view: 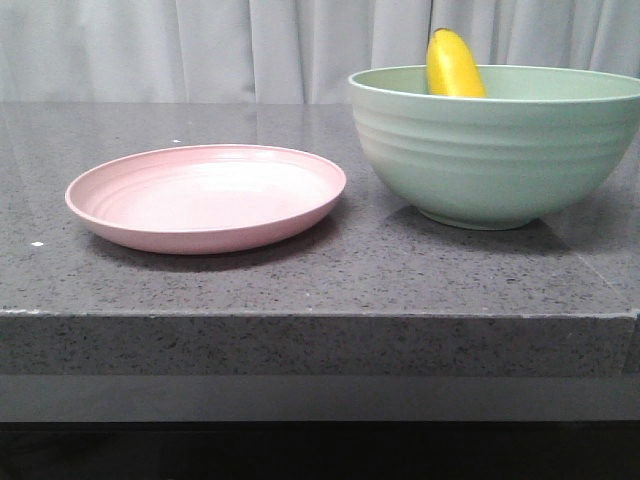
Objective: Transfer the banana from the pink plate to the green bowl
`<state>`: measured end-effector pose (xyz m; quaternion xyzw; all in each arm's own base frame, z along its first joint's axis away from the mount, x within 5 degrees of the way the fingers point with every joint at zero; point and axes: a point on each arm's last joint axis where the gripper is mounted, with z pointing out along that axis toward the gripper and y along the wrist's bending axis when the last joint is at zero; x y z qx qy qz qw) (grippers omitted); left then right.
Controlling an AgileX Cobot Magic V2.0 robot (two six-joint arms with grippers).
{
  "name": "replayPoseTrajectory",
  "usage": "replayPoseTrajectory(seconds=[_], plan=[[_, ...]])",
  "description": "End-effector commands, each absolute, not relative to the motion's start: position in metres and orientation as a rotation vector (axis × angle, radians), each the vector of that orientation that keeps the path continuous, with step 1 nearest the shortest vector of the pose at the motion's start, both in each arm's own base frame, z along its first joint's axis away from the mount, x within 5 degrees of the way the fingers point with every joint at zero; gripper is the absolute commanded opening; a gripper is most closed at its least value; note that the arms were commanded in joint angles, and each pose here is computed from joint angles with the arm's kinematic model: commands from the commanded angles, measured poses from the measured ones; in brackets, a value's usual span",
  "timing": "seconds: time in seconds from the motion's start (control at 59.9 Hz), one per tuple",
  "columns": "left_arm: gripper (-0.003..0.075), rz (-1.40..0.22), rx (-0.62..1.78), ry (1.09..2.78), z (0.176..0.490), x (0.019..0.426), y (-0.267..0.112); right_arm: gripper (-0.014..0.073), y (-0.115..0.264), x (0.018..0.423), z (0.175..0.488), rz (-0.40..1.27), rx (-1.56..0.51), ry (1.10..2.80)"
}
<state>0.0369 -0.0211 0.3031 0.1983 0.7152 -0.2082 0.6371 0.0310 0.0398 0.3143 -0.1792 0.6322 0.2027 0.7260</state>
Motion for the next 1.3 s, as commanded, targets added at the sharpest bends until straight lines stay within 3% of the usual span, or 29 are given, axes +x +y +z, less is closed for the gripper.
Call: replayPoseTrajectory(seconds=[0.0,0.2,0.567,0.767,1.285], plan=[[-0.002,-0.536,0.465,1.543,0.317,0.034,-0.025,-0.0062,0.038,0.032,0.324,0.449,-0.352,1.364],[-0.002,-0.484,0.41,1.542,0.308,0.032,-0.02,-0.0062,0.038,0.032,0.324,0.449,-0.352,1.364],[-0.002,-0.191,0.049,1.569,0.241,0.044,-0.007,-0.0062,0.038,0.031,0.324,0.45,-0.354,1.364],[-0.002,-0.11,-0.084,1.528,0.204,0.055,-0.001,-0.0062,0.038,0.031,0.324,0.451,-0.355,1.365],[-0.002,-0.105,-0.113,1.55,0.203,0.055,0.0,-0.0062,0.038,0.031,0.324,0.452,-0.355,1.365]])
